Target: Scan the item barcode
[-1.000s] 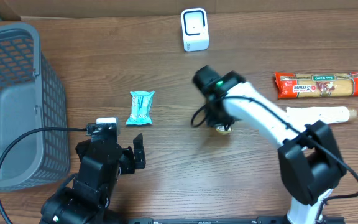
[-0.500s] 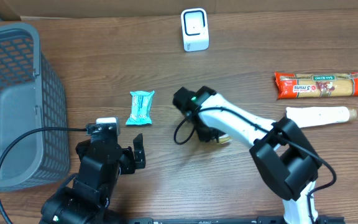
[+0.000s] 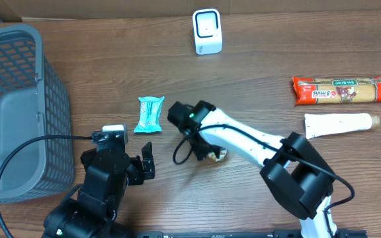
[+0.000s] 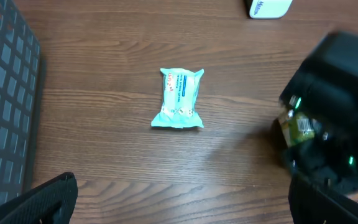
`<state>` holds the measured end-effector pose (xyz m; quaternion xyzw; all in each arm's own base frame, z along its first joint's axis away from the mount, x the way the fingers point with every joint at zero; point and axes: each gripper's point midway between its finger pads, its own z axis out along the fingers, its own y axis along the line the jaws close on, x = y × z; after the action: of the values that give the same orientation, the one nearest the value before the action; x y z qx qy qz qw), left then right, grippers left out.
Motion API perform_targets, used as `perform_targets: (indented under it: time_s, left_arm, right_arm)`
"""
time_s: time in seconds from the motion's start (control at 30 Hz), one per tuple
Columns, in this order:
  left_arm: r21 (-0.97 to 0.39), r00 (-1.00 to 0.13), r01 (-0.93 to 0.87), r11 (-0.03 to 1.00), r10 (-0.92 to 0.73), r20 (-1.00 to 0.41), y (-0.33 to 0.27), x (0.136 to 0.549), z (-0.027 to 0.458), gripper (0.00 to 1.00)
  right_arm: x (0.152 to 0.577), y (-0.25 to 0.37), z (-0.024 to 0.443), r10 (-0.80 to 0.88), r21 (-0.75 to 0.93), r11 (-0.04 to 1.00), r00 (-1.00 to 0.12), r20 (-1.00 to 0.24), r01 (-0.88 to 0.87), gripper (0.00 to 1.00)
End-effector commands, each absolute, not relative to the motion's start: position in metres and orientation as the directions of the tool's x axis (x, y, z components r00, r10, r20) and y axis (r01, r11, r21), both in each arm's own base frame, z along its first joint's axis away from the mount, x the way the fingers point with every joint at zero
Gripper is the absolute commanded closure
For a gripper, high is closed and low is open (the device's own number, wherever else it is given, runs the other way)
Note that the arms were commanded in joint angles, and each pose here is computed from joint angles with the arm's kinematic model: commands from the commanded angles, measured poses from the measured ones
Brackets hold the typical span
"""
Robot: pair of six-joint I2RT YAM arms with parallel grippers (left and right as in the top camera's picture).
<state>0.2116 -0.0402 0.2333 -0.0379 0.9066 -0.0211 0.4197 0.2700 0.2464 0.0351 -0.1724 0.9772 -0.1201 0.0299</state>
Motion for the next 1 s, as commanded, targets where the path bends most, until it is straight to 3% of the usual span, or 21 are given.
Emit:
perform_targets:
  time_s: [0.0,0.13,0.3,0.63,0.8,0.97]
  left_arm:
    - [-0.073,-0.640,-0.063,0.995,-0.097,-0.762,-0.039,0.212,0.233,0.00]
    - [-0.073,-0.640,-0.063,0.995,-0.097,-0.762,-0.039,0.212,0.233,0.00]
    - [-0.073,-0.640,-0.063,0.995,-0.097,-0.762,-0.039,0.212,0.233,0.00]
    - [-0.073,-0.640,-0.063,0.995,-0.097,-0.762,-0.039,0.212,0.233,0.00]
    - [-0.073,-0.640,-0.063,0.995,-0.097,-0.762,-0.039,0.212,0.233,0.00]
    - [-0.073,-0.640,-0.063,0.995,-0.097,-0.762,-0.039,0.212,0.233,0.00]
  right_arm:
    - [0.305,0.251,0.080,-0.213,-0.132,0.972,-0.966,-0.147,-0.195,0.14]
    - [0.316,0.245,0.106,-0.173,0.025,0.984,-0.975,-0.137,-0.178,0.00]
    - [0.301,0.247,0.104,-0.224,0.299,0.931,-0.974,0.014,-0.210,0.00]
    - [0.264,0.244,0.051,-0.221,0.370,0.916,-0.965,0.142,-0.156,0.00]
    - [0.258,0.253,0.038,-0.219,0.442,0.887,-0.965,0.148,-0.134,0.13]
    - [0.261,0.255,0.035,-0.205,0.449,0.885,-0.970,0.134,-0.125,0.51]
